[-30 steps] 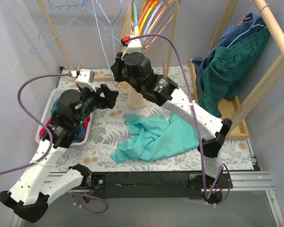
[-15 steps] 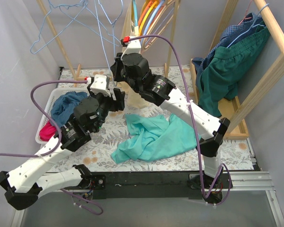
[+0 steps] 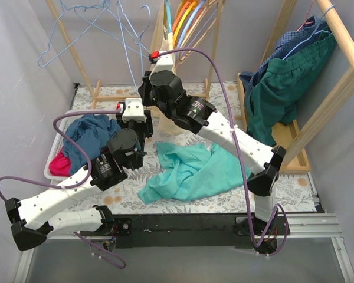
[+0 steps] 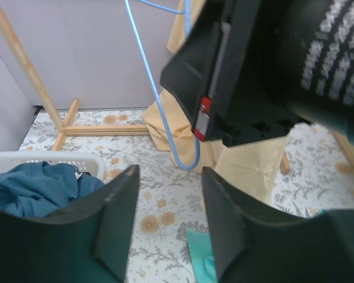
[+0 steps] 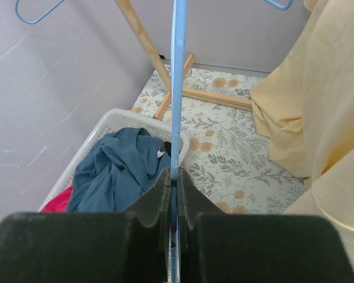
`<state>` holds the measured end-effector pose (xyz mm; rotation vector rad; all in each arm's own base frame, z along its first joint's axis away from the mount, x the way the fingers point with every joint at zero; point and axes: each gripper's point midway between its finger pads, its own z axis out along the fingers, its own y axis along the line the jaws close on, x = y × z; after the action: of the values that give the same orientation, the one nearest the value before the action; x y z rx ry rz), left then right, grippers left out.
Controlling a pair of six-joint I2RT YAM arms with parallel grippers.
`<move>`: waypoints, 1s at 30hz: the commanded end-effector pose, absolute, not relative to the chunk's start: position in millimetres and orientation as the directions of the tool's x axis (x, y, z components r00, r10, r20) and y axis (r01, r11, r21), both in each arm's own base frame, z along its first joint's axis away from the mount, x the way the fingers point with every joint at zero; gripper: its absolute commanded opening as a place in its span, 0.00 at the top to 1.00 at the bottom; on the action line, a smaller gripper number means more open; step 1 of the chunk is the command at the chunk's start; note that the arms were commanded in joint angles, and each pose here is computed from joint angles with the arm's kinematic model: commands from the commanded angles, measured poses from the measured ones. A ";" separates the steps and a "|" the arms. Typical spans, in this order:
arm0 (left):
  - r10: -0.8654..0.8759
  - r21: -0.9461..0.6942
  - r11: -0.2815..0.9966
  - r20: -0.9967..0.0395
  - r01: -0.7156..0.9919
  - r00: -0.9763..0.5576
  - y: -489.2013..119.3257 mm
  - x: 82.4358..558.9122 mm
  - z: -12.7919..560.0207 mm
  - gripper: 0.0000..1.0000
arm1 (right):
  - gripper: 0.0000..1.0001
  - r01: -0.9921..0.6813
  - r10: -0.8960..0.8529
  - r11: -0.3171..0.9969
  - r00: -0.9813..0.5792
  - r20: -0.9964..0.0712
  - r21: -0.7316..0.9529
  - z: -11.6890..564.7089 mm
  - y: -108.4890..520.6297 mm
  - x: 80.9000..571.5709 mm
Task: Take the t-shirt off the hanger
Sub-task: Place the hanger at the clothesline.
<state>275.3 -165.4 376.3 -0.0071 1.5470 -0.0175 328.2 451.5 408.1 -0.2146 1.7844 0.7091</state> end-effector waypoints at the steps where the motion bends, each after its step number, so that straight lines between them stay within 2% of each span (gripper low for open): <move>1: -0.035 -0.039 0.998 -0.997 -0.057 0.065 -152.2 273.1 388.1 0.62 | 0.99 -0.503 0.312 0.752 -0.297 -0.902 0.426 455.6 436.8 315.7; 3: -0.029 -0.032 0.998 -0.998 -0.049 0.064 -153.7 273.7 387.3 0.74 | 0.99 -0.503 0.308 0.751 -0.304 -0.901 0.427 453.7 436.7 314.6; 6: -0.005 -0.008 0.999 -0.999 -0.053 0.052 -156.4 275.4 381.4 0.82 | 0.99 -0.505 0.313 0.747 -0.307 -0.899 0.433 455.6 434.4 312.5; 9: -0.008 -0.011 0.999 -0.999 -0.054 0.045 -154.5 274.4 376.7 0.83 | 0.99 -0.514 0.322 0.737 -0.305 -0.896 0.439 461.3 433.2 310.0; 12: -0.026 -0.029 0.998 -0.998 -0.049 0.053 -150.8 271.6 379.8 0.93 | 0.99 -0.516 0.316 0.735 -0.313 -0.896 0.440 460.6 433.0 308.2; 13: -0.029 -0.031 0.999 -0.998 -0.044 0.055 -150.8 271.1 381.0 1.00 | 0.99 -0.518 0.317 0.732 -0.314 -0.895 0.442 461.0 433.2 307.7; 17: -0.038 -0.038 0.999 -0.998 -0.001 0.054 -153.7 268.3 385.9 1.00 | 0.99 -0.518 0.317 0.730 -0.319 -0.893 0.445 460.2 433.1 306.8; 19: -0.081 -0.079 0.995 -0.995 0.054 0.050 -156.5 262.8 390.7 0.93 | 0.99 -0.511 0.316 0.737 -0.318 -0.894 0.443 459.6 432.8 308.5; 21: -0.124 -0.117 0.986 -0.991 0.116 0.057 -158.5 256.1 400.4 0.82 | 0.99 -0.500 0.313 0.747 -0.315 -0.896 0.437 457.6 431.6 310.5; 23: -0.187 -0.175 0.970 -0.981 0.167 0.059 -153.8 245.8 413.0 0.67 | 0.99 -0.493 0.304 0.758 -0.313 -0.900 0.427 454.8 431.2 312.9; 26: -0.218 -0.198 0.948 -0.974 0.249 0.055 -156.1 234.9 428.5 0.58 | 0.99 -0.484 0.301 0.766 -0.312 -0.901 0.424 451.6 431.9 316.1; 30: -0.146 -0.138 0.930 -0.989 0.340 -0.001 -181.5 233.7 421.7 0.43 | 0.99 -0.481 0.296 0.768 -0.318 -0.901 0.422 448.7 437.0 318.9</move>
<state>241.1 -153.6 423.1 0.0185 1.4803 -0.2950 316.0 439.6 420.4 -0.2056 1.7903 0.7483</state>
